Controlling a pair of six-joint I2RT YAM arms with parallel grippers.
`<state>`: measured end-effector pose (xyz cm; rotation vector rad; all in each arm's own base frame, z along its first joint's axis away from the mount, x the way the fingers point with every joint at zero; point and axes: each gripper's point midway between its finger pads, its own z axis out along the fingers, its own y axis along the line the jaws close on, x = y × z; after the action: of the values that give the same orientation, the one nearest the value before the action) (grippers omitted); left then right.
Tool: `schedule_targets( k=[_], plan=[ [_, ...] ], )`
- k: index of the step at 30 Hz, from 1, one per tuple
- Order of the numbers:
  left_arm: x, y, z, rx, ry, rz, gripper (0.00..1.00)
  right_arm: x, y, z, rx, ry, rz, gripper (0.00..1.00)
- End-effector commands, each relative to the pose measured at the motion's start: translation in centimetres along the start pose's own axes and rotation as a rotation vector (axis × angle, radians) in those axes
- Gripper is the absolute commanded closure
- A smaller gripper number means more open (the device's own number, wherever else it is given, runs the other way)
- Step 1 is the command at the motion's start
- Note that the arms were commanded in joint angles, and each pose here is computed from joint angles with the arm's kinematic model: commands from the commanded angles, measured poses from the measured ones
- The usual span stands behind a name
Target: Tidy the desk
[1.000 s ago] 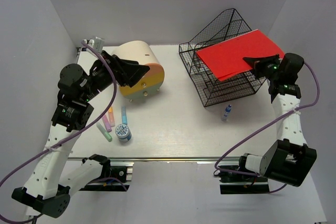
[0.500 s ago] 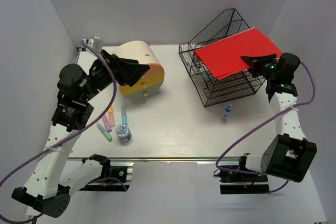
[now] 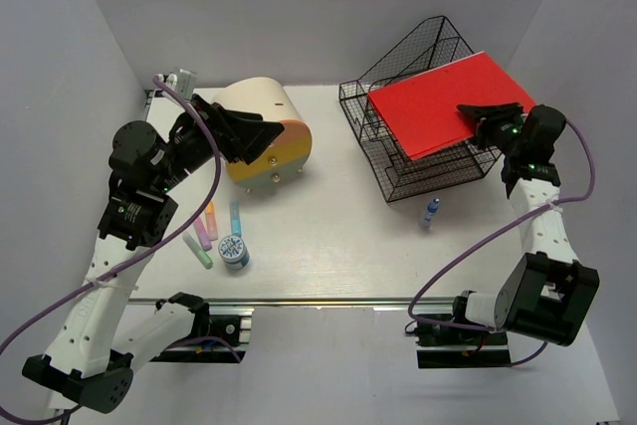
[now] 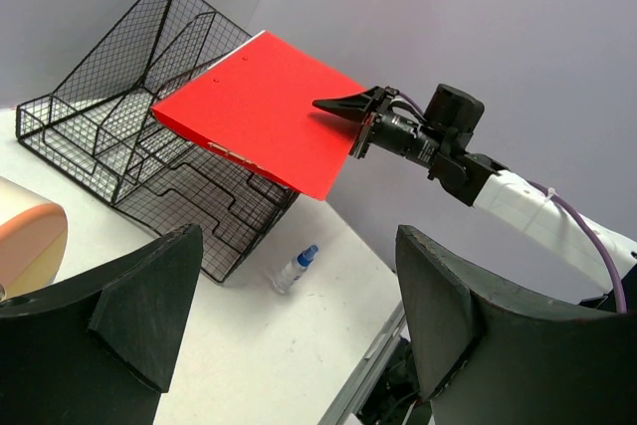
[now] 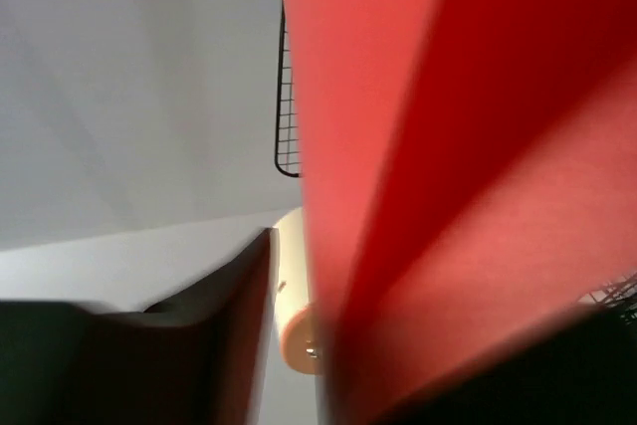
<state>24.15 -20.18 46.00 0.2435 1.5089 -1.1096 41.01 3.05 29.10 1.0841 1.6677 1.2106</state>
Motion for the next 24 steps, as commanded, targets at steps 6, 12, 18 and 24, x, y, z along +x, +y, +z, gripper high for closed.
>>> schedule_targets(
  k=[6,12,18,24],
  plan=[
    [-0.7,-1.0,-0.6,0.015,-0.015,0.006,0.12,0.1,2.2,-0.7,-0.093,-0.008,-0.073,0.21],
    [-1.2,-1.4,-1.0,0.016,-0.028,0.013,0.12,0.1,3.0,-1.3,-0.077,-0.012,-0.091,0.11],
    [-1.7,-1.9,-1.5,0.014,-0.039,0.02,0.12,0.2,3.5,-2.3,-0.041,-0.013,-0.102,0.11],
    [-2.1,-2.3,-1.8,0.013,-0.046,0.024,0.12,0.1,4.1,-3.2,-0.017,-0.014,-0.131,0.11]
  ],
)
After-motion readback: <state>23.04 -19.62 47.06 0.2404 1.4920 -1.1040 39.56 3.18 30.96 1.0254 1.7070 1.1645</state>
